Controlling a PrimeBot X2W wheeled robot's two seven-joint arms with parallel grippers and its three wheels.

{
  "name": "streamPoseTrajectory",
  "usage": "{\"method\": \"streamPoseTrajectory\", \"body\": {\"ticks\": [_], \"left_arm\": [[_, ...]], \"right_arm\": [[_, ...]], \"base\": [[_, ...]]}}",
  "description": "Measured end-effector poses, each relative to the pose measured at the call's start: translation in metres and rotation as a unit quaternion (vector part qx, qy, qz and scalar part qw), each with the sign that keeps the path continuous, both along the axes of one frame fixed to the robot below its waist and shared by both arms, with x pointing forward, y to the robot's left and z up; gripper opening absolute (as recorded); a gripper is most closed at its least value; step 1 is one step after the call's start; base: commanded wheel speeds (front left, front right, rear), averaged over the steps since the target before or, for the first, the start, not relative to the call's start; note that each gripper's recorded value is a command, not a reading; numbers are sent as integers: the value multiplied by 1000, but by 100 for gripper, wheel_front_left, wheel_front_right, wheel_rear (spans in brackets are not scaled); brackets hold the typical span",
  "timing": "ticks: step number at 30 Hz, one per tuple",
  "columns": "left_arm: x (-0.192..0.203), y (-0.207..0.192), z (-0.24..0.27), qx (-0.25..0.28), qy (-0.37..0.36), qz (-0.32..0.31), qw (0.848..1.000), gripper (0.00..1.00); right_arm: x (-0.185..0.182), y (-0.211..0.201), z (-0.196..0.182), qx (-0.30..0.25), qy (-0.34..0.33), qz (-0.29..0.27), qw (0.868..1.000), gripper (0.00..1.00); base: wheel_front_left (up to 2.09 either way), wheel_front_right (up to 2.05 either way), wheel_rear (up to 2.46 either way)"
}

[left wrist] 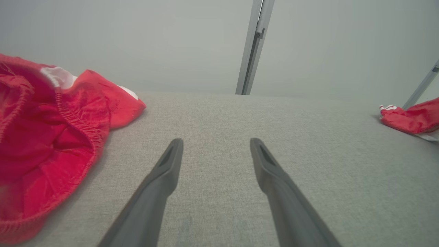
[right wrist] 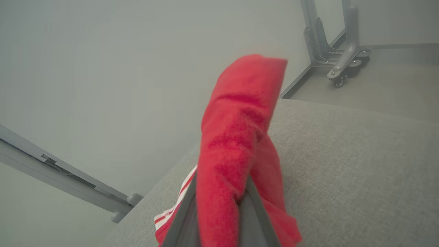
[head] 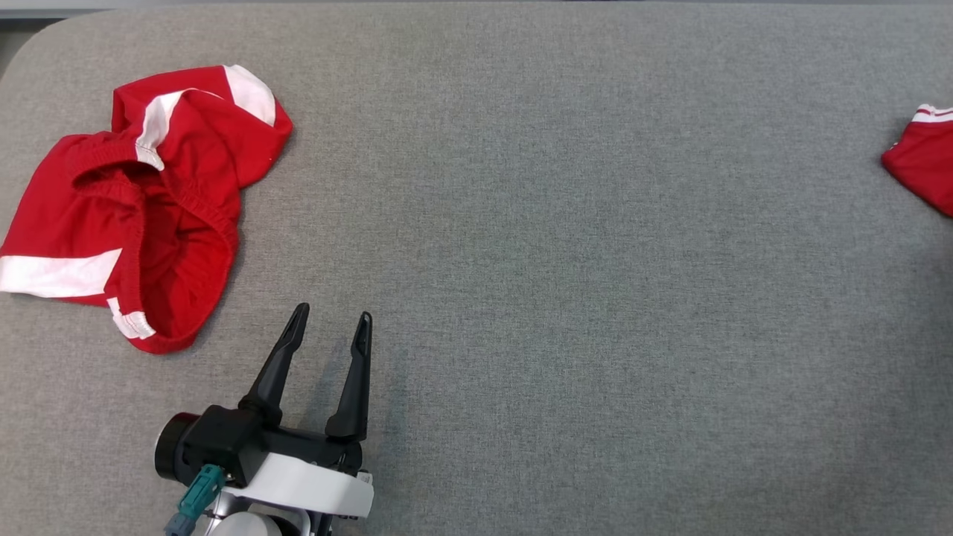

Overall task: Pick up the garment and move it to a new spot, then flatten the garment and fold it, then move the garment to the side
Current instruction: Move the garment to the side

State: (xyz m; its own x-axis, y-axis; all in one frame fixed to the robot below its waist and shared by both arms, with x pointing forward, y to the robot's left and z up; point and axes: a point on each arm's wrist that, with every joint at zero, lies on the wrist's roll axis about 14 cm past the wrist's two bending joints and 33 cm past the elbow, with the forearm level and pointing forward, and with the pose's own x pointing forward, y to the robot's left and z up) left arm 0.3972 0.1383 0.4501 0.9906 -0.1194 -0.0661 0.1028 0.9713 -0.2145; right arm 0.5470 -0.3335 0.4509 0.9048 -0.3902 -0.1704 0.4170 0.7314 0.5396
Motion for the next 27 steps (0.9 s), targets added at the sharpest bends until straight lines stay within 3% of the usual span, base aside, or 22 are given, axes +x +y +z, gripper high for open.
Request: {"method": "streamPoseTrajectory", "body": {"ticks": [8, 16, 25, 26, 27], "left_arm": [[4, -1, -4, 3, 3, -5, 1000, 100], [3, -7, -4, 1, 4, -14, 1000, 100], [2, -4, -7, 2, 8, -11, 1000, 100], [2, -4, -7, 2, 9, -11, 1000, 100], [2, -3, -8, 2, 9, -10, 1000, 100]], "right_arm": [[-30, -25, -34, -41, 82, -11, 996, 0], [-51, -46, -41, -126, 146, 7, 981, 0], [-51, -41, -49, -142, 161, 4, 977, 0], [-51, -40, -50, -143, 162, 4, 976, 15], [-51, -38, -51, -145, 165, 6, 976, 44]], "base": [[0, 0, 0], [0, 0, 0], [0, 0, 0], [0, 0, 0], [0, 0, 0]]}}
